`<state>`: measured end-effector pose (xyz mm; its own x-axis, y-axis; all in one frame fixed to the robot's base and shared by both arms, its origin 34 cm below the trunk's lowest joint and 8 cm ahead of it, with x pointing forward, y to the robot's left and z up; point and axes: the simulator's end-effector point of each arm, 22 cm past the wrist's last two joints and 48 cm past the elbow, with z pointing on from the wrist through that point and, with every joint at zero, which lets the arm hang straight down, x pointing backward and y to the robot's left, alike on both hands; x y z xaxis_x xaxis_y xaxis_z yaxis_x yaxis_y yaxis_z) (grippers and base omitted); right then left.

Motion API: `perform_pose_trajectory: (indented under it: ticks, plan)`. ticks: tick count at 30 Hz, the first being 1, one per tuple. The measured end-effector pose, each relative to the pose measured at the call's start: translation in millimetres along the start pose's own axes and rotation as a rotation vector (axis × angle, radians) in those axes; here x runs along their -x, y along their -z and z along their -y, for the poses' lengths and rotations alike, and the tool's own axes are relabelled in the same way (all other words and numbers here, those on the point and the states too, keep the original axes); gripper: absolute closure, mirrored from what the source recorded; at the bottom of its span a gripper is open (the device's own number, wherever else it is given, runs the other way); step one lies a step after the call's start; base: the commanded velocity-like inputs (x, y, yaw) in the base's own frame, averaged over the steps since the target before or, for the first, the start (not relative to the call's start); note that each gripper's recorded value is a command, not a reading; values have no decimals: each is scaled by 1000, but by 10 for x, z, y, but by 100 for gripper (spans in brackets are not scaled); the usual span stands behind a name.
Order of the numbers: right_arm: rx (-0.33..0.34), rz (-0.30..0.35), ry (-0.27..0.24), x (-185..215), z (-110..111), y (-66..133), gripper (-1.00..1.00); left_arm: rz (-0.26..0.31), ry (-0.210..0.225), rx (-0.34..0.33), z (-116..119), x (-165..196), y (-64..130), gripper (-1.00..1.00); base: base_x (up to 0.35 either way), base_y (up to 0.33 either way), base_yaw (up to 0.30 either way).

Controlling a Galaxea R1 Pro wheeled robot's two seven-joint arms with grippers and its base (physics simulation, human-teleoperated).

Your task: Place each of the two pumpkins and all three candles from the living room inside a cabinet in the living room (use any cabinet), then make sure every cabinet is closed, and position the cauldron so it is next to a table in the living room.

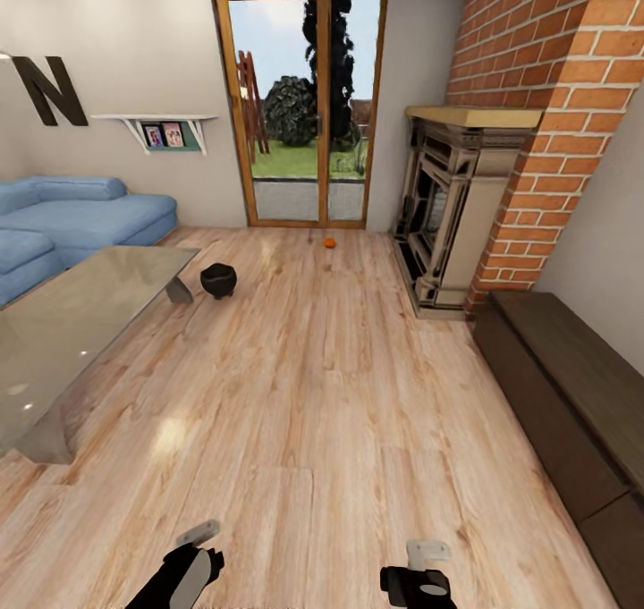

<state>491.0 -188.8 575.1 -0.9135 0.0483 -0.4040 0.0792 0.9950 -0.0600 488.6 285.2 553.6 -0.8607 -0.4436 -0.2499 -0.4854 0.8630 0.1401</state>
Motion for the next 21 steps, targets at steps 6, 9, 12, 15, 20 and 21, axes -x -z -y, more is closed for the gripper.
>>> perform_pose_trajectory:
  ticks: [6, 9, 12, 15, 20, 21]
  plan:
    - [0, 0, -1, -7, 0, -5, -100, -2, -1, 1, 0, -12, -6, -100, 81, -145, 253]
    - [12, 30, -19, 152, -18, -4, -100, 10, 7, -33, 164, 67, 41, -100, 0, 0, 0]
    - [18, 81, -40, 403, -99, 28, -100, 46, 23, -60, 343, 223, 116, -100, 0, 0, 0]
    - [9, 131, -55, 646, -118, 64, -100, 51, 28, -88, 502, 229, 150, -100, 29, -14, 0]
    - [-22, 207, -103, 1033, 12, 113, -100, 67, 31, -138, 745, 198, 217, -100, 156, -76, 0]
    - [-28, 222, -113, 1108, 36, 127, -100, 70, 33, -149, 794, 193, 233, -100, 259, -46, 0]
